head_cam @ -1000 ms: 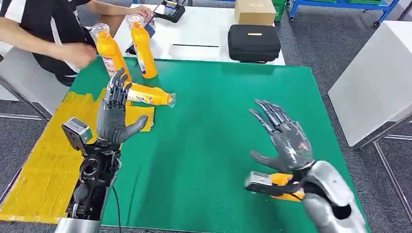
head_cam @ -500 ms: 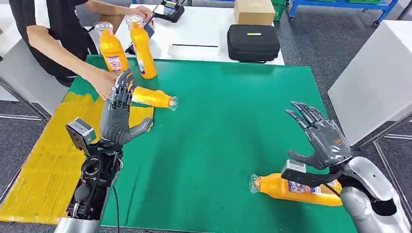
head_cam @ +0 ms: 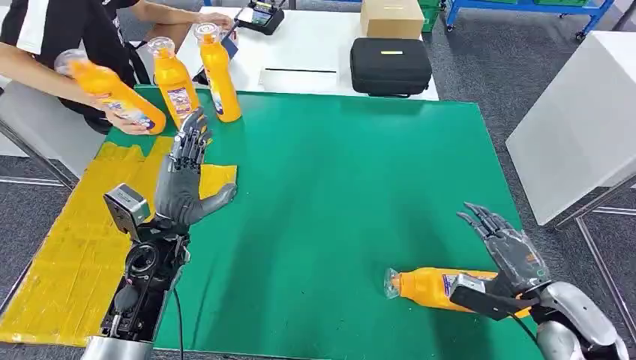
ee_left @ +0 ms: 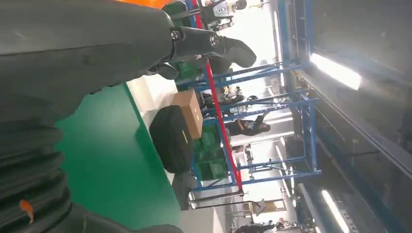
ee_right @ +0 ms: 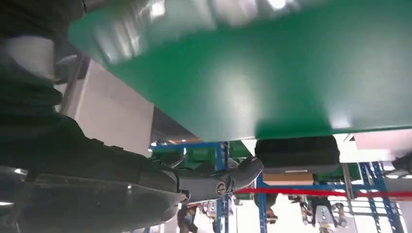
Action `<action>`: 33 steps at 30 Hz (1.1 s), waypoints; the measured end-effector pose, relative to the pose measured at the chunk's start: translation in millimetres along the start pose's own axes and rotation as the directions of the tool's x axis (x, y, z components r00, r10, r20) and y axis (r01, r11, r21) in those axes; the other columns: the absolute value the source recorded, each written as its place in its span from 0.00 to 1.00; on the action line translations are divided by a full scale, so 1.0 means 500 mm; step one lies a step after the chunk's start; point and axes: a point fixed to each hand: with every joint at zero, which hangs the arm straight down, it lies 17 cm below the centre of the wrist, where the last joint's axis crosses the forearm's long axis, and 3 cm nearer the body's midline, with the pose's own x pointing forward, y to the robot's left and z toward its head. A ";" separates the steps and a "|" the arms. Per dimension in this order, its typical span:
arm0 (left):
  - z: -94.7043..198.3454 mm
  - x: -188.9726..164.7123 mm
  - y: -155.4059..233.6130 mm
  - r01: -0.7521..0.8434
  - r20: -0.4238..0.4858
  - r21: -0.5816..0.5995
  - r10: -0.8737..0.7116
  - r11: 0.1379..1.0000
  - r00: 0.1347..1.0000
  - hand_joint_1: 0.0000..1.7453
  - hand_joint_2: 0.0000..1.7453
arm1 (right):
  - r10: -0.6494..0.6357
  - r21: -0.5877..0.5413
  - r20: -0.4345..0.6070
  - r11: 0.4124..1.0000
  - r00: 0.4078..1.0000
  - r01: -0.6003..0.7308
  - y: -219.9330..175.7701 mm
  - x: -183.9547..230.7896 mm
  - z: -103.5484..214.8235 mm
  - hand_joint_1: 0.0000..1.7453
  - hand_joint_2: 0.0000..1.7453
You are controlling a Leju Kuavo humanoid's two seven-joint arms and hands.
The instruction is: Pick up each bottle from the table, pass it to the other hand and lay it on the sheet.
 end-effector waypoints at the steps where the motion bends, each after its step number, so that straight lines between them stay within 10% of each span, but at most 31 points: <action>1: 0.000 0.000 -0.001 0.000 0.000 -0.001 0.000 1.000 1.000 0.00 1.00 | -0.004 -0.001 -0.004 1.000 1.000 0.004 0.003 0.000 0.002 0.00 1.00; 33: 0.033 -0.059 -0.007 0.108 -0.086 -0.013 -0.109 0.994 0.990 0.00 1.00 | -0.083 -0.018 -0.094 0.996 0.992 0.082 0.089 0.039 0.040 0.00 1.00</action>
